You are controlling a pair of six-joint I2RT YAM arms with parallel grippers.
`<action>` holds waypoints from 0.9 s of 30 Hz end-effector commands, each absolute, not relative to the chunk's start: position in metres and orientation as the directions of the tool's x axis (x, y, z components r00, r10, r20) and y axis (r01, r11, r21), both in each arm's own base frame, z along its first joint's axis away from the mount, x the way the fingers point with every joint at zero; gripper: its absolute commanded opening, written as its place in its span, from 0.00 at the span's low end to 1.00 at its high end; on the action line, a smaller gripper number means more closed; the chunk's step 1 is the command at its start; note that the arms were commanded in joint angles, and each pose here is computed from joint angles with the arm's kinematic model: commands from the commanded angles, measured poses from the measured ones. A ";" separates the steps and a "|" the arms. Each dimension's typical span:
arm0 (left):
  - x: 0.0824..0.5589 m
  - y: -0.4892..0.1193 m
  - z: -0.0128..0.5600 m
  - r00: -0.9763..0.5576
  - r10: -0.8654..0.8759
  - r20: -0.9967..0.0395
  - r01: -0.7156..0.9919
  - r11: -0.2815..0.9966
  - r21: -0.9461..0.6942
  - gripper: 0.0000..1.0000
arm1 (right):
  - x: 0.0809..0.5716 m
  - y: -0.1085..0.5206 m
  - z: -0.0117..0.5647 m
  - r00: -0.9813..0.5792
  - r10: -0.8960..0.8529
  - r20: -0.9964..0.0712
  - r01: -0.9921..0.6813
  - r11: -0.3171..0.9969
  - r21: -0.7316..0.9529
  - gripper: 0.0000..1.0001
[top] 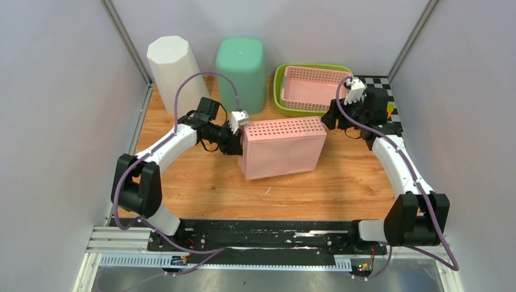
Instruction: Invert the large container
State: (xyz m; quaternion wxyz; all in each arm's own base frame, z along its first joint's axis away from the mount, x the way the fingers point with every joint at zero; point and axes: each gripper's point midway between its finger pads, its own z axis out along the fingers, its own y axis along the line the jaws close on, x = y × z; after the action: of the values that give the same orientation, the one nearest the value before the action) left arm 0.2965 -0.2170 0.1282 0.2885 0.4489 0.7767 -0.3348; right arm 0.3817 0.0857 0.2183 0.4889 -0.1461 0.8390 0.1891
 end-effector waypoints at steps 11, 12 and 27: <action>0.296 -0.194 0.098 -0.554 0.546 -0.628 0.822 0.480 -0.307 0.00 | 0.365 0.081 0.238 -0.500 0.064 -0.864 -0.445 0.836 0.320 0.65; 0.293 -0.194 0.096 -0.558 0.551 -0.620 0.821 0.475 -0.316 0.00 | 0.365 0.082 0.243 -0.492 0.069 -0.868 -0.454 0.830 0.324 0.65; 0.265 -0.197 0.077 -0.590 0.600 -0.540 0.804 0.376 -0.461 0.00 | 0.377 0.099 0.235 -0.572 0.156 -0.806 -0.479 0.733 0.482 0.70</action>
State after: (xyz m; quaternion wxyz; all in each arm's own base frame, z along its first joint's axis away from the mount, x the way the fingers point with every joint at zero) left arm 0.2864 -0.2130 0.0995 0.2154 0.4424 0.7899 -0.3660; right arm 0.3735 0.0951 0.2364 0.4651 -0.1111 0.8192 0.3167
